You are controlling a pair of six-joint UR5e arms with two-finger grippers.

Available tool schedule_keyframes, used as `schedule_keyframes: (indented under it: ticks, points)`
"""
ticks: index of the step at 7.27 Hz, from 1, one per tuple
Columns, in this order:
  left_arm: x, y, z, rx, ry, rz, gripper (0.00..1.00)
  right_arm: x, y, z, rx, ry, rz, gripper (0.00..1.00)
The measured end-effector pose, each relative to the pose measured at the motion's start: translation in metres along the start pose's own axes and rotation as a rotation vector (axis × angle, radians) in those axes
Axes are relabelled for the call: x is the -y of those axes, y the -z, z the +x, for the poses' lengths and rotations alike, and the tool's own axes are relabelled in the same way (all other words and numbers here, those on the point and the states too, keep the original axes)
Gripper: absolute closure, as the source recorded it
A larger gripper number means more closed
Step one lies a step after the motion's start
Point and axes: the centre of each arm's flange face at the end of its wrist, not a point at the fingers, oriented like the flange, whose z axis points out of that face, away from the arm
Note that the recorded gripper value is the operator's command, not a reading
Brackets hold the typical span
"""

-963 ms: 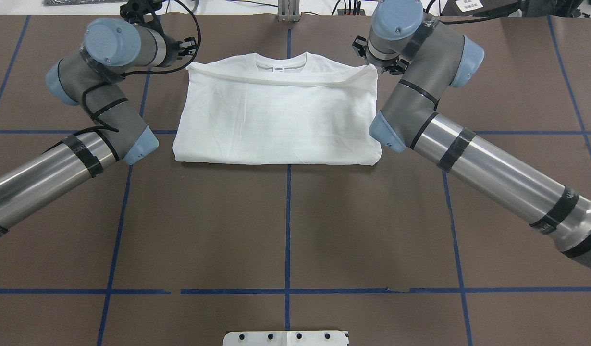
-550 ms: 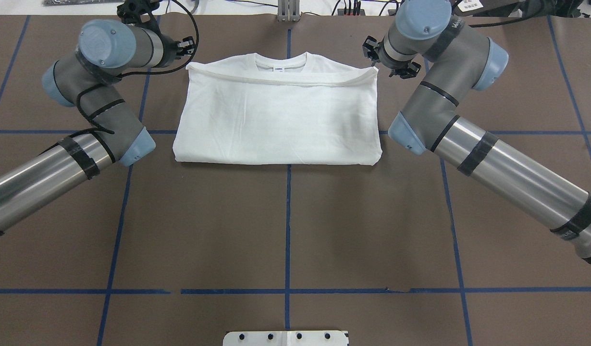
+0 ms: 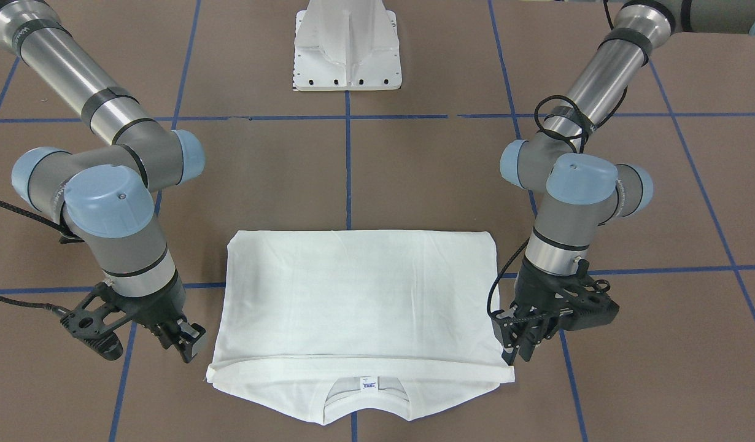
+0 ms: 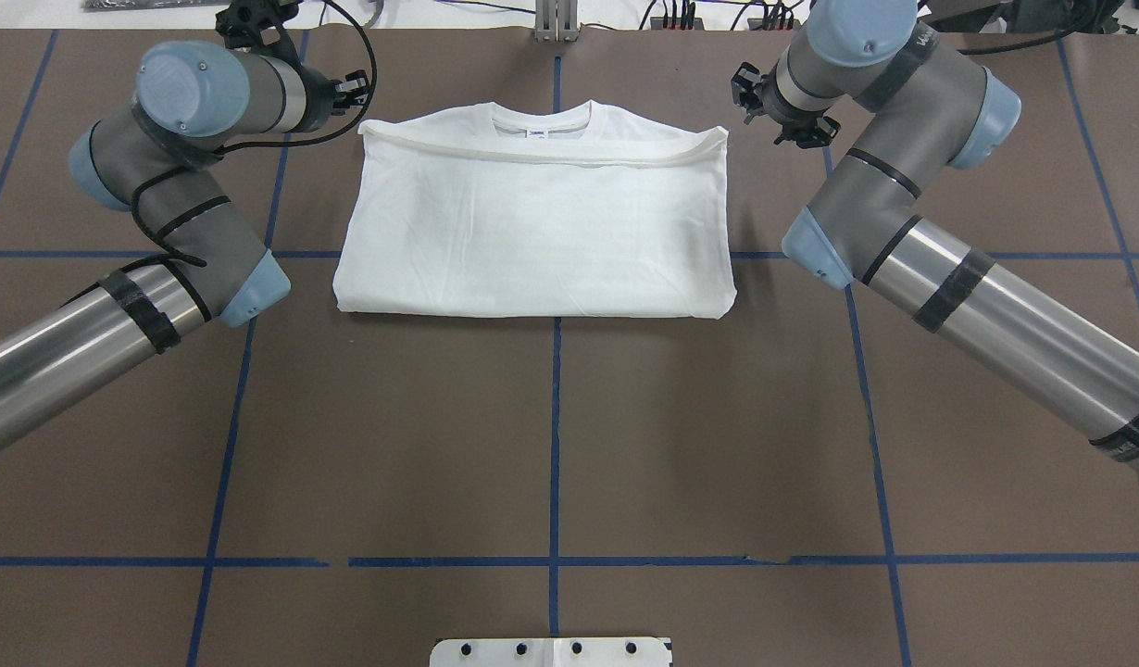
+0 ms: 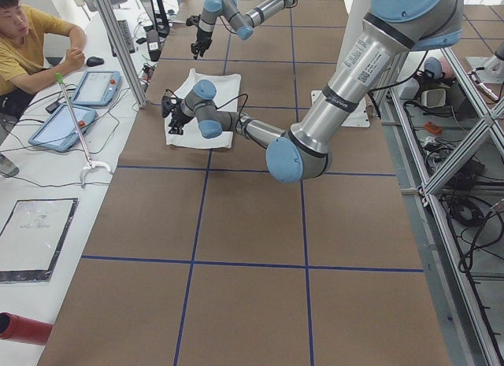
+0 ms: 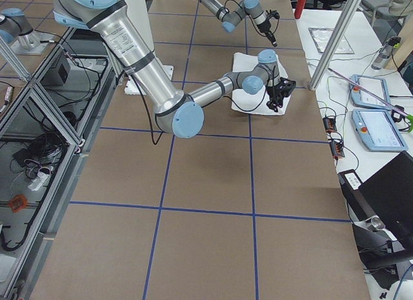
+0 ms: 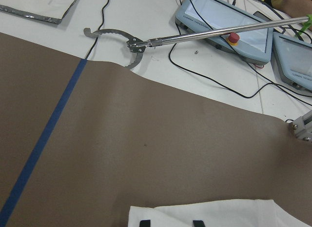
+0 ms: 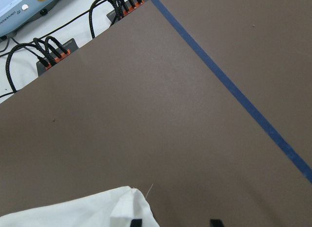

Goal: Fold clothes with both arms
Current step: 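Release the shirt and move the right gripper to the shirt's side edge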

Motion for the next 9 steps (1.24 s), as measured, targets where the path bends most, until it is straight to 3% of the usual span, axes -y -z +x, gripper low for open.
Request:
schedule_keyframes:
  ticks: [3,5,8,9]
  points:
    - [-0.002,0.003,-0.009,0.003,-0.001,0.003,0.60,-0.102,0.029,0.047,0.062,-0.089,-0.048,0.30]
    - [-0.001,0.010,-0.006,-0.009,0.000,0.010,0.60,-0.162,0.027,0.067,0.062,-0.116,-0.052,0.26]
    - [-0.002,0.016,-0.009,-0.016,-0.001,0.014,0.60,-0.191,0.015,0.083,0.043,-0.131,-0.048,0.26]
    - [-0.001,0.018,-0.008,-0.018,-0.001,0.019,0.60,-0.197,0.012,0.086,0.039,-0.136,-0.047,0.63]
